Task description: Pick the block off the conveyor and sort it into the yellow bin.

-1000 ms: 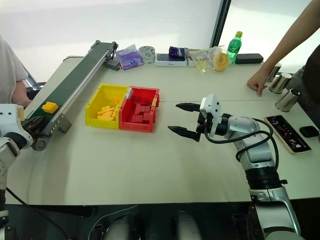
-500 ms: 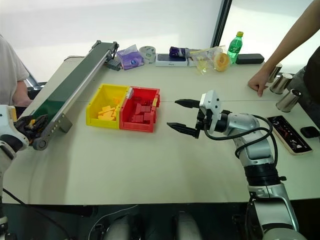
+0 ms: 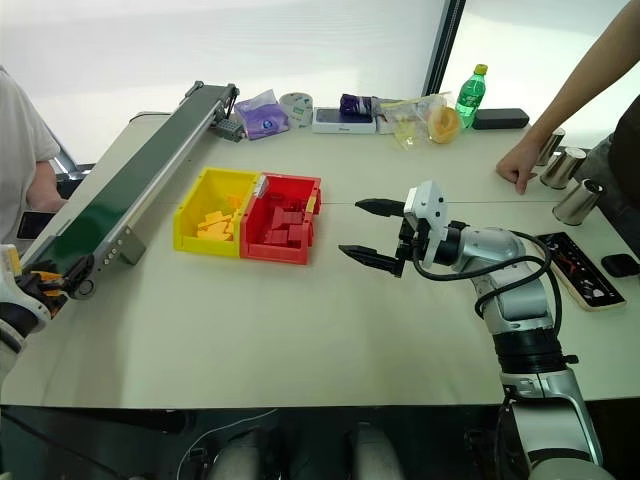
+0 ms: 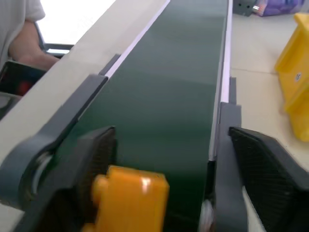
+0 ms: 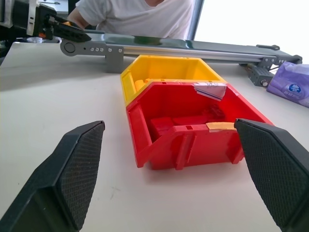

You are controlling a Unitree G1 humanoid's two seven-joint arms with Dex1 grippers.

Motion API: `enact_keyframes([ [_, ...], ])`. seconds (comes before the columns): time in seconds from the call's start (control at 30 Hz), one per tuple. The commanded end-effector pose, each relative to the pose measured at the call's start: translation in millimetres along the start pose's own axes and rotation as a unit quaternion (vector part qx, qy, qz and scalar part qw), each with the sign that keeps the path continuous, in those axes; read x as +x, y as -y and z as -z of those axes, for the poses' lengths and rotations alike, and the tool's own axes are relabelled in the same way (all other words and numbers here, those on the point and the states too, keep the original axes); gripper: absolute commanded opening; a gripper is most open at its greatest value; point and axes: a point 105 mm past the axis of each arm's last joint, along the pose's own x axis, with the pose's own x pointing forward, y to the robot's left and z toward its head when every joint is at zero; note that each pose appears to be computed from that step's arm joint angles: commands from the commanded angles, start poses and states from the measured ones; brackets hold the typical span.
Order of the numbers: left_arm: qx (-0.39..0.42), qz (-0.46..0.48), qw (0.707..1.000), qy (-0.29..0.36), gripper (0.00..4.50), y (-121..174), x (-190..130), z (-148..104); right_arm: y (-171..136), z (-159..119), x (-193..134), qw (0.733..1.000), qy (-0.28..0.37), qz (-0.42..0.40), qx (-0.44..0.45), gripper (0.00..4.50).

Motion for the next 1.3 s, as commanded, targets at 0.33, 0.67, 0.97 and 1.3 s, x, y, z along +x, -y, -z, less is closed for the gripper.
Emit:
enact_keyframes([
  [0.33,-0.004,-0.015,0.994,0.109,0.83,-3,-12,-53,6,-19,0,1.0,0.015,0.005,-0.025,4.5],
  [0.67,-0.014,0.076,0.985,0.153,0.83,55,12,-91,5,-16,3,1.0,0.018,0.002,-0.023,4.5],
  [0.97,-0.019,0.163,0.977,0.135,0.83,157,91,-89,5,-13,1,0.999,0.021,0.01,-0.029,4.5],
  [1.3,-0.003,0.189,0.972,0.138,2.28,205,132,-78,1,-10,-8,0.999,0.013,0.028,-0.029,4.5],
])
